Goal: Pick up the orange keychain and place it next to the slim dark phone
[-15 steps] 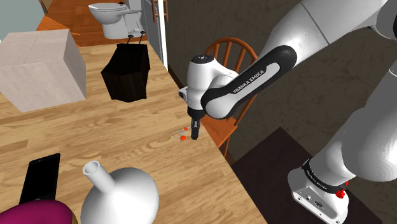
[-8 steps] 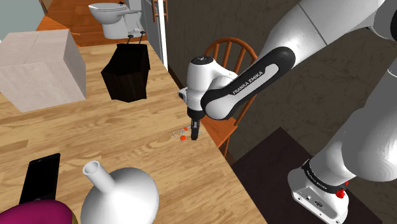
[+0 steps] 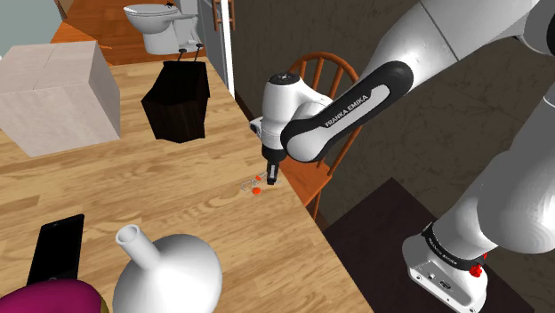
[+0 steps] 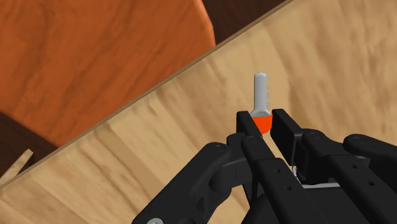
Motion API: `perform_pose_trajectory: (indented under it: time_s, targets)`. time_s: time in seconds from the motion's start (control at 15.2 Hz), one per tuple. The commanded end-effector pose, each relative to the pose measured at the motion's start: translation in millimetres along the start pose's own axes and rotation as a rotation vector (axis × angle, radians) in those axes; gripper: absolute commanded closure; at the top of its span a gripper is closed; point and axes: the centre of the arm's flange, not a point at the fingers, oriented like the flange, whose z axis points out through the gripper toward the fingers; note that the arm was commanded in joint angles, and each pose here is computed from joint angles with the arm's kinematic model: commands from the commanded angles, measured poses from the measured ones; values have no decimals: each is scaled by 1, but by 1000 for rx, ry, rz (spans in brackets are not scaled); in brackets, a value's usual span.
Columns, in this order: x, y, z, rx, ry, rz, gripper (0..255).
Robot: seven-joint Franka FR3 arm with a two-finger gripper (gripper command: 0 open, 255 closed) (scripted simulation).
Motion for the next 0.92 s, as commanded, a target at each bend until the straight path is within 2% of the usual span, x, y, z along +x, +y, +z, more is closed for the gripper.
perform_pose_trajectory:
  time_s: [0.0,0.86]
  targets:
    - [-2,-7,7,12,-17,-9,255]
    - [1,-13,-55,12,-17,-10,255]
